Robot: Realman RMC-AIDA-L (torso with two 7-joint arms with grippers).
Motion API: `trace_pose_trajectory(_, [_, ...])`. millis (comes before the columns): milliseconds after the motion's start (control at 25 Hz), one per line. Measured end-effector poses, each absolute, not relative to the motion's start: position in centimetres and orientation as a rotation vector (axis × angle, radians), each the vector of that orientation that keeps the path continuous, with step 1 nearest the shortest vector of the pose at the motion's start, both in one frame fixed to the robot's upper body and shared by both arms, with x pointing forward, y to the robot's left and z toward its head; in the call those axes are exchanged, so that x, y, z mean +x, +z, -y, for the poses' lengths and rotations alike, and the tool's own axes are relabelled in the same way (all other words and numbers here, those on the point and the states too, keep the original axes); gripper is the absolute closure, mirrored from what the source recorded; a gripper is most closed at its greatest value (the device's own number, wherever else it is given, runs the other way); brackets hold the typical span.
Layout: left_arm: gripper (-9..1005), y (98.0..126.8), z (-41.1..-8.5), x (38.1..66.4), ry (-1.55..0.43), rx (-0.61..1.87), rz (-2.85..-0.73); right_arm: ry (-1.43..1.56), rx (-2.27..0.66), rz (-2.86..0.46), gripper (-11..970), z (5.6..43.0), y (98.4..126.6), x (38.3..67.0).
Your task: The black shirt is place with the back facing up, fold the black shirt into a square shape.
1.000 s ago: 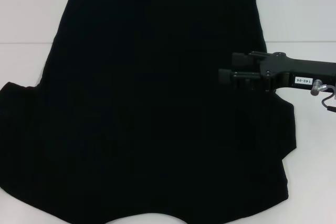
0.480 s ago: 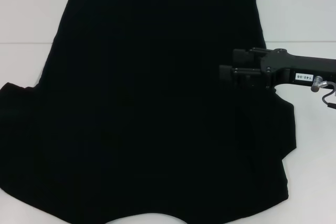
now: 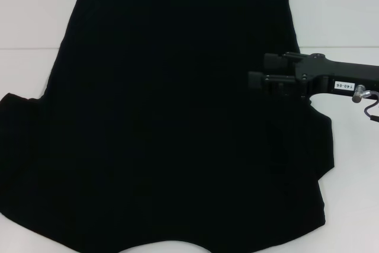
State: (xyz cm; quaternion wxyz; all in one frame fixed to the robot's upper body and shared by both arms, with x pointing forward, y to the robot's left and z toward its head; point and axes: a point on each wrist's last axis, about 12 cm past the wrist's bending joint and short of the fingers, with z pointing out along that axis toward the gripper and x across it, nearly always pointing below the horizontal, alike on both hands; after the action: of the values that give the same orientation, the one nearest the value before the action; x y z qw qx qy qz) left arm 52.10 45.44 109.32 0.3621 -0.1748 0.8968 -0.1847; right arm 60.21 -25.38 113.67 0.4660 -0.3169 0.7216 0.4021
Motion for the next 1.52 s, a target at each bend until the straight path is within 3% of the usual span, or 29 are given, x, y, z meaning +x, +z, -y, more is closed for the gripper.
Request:
trace_pose_trajectory(200, [996,110.9,-42.5,54.5,-0.618,-0.261,-2.265,0.985,-0.772,-1.775,108,25.6,113.5,60.1])
trace_pose_trajectory(400, [996,112.2,-35.4,58.3,-0.755,0.084,-2.243,0.985,-0.767,-1.781,108,25.9,113.3,59.9])
trace_pose_trajectory(640, [961,111.8,-29.4,59.6,-0.805,0.352,-2.261,0.995,-0.746,-1.779,109,26.4,113.2,59.5])
trace_pose_trajectory(1120, [759,112.6,-31.0,58.0,-0.933,0.326,-2.057,0.987,-0.663,-1.786,108,27.9,113.8,59.8])
trace_pose_trajectory(1280, [671,112.9,-30.1,56.5,-1.03,0.521,-1.89,0.989,-0.49,-1.897,109,30.4,114.6,60.8])
trace_pose_trajectory(1520, [433,111.2,-27.0,55.6,-1.044,0.8,-1.764,0.975,-0.245,-2.181,109,34.2,115.6,61.6])
